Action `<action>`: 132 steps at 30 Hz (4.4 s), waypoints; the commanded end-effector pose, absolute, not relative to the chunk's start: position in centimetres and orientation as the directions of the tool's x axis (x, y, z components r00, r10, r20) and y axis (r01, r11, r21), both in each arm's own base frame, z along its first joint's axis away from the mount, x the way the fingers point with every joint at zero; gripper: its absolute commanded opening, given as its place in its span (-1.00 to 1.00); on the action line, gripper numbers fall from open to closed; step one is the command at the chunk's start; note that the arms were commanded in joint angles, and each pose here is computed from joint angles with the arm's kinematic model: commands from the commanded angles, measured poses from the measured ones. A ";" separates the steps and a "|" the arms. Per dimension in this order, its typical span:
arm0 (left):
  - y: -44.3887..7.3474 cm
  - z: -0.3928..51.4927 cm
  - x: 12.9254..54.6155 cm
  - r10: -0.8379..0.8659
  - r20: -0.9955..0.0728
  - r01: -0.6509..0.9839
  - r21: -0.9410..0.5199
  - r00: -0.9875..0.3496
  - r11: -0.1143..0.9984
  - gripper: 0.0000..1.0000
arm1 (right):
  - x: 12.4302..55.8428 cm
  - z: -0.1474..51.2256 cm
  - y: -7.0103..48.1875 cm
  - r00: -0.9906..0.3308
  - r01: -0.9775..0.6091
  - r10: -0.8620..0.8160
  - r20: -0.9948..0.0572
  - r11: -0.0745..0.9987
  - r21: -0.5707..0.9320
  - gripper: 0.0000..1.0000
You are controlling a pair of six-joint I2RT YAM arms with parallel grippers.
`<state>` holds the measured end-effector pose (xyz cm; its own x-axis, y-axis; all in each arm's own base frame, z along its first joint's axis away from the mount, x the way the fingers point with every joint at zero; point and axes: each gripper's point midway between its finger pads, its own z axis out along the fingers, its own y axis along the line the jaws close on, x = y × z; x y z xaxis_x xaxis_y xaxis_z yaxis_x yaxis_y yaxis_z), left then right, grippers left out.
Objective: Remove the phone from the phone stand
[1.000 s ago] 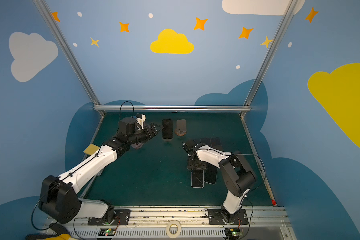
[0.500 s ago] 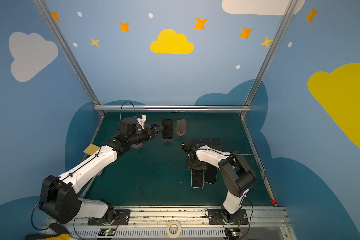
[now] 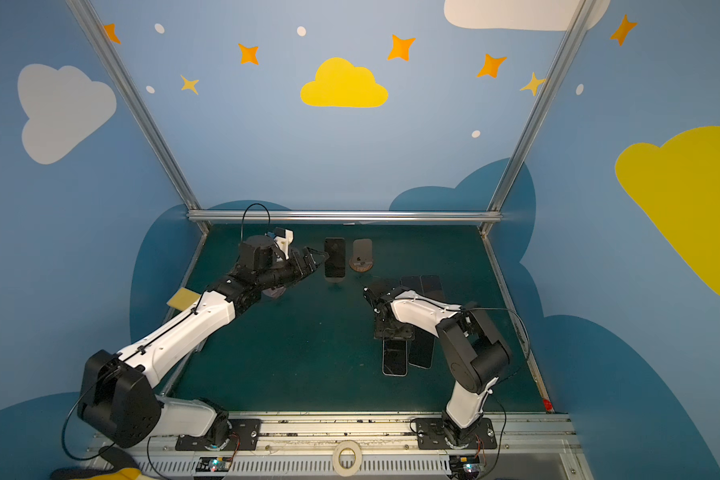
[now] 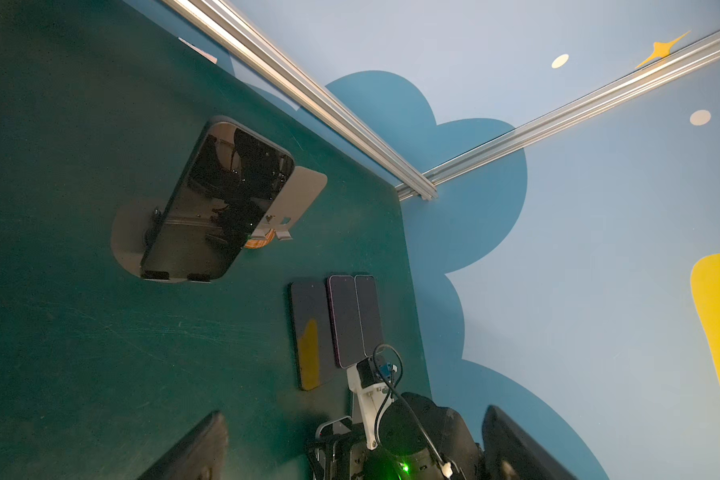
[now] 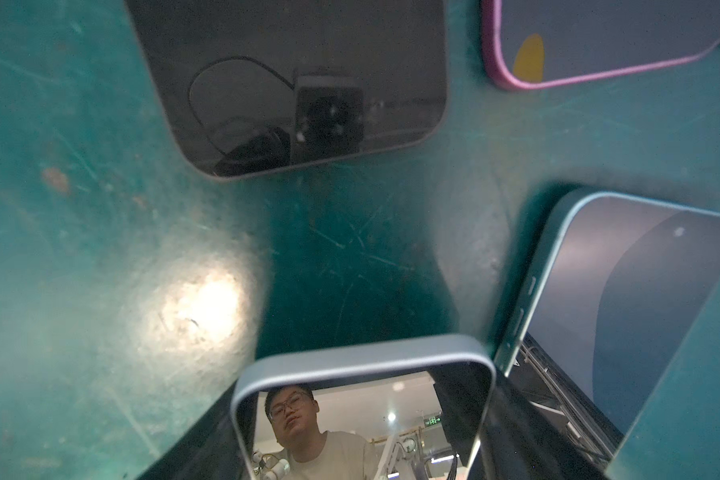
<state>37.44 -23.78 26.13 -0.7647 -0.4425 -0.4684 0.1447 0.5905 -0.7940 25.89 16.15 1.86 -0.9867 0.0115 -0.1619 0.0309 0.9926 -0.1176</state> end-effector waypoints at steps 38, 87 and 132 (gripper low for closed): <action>-24.3 27.0 37.5 -0.429 -0.496 0.176 -0.784 -0.755 0.596 0.90 | 29.2 0.1 18.2 -0.973 0.035 0.024 -0.230 0.998 -0.044 0.56; -21.2 21.9 39.5 -0.258 -0.634 0.097 -0.468 -0.729 0.878 0.97 | 31.5 20.6 17.1 -0.601 -0.139 0.045 -0.798 0.977 0.160 0.67; -26.2 16.5 52.4 0.079 -0.655 0.111 -0.007 -0.752 0.994 0.89 | 30.0 21.2 13.8 -0.413 -0.123 0.209 -0.887 0.952 0.281 0.71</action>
<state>52.09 -26.87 16.30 -0.7573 0.0628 -0.6500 0.1240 0.9911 -0.0486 29.95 13.84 21.18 -0.4353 0.1714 -0.8838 -0.1251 0.9606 0.2480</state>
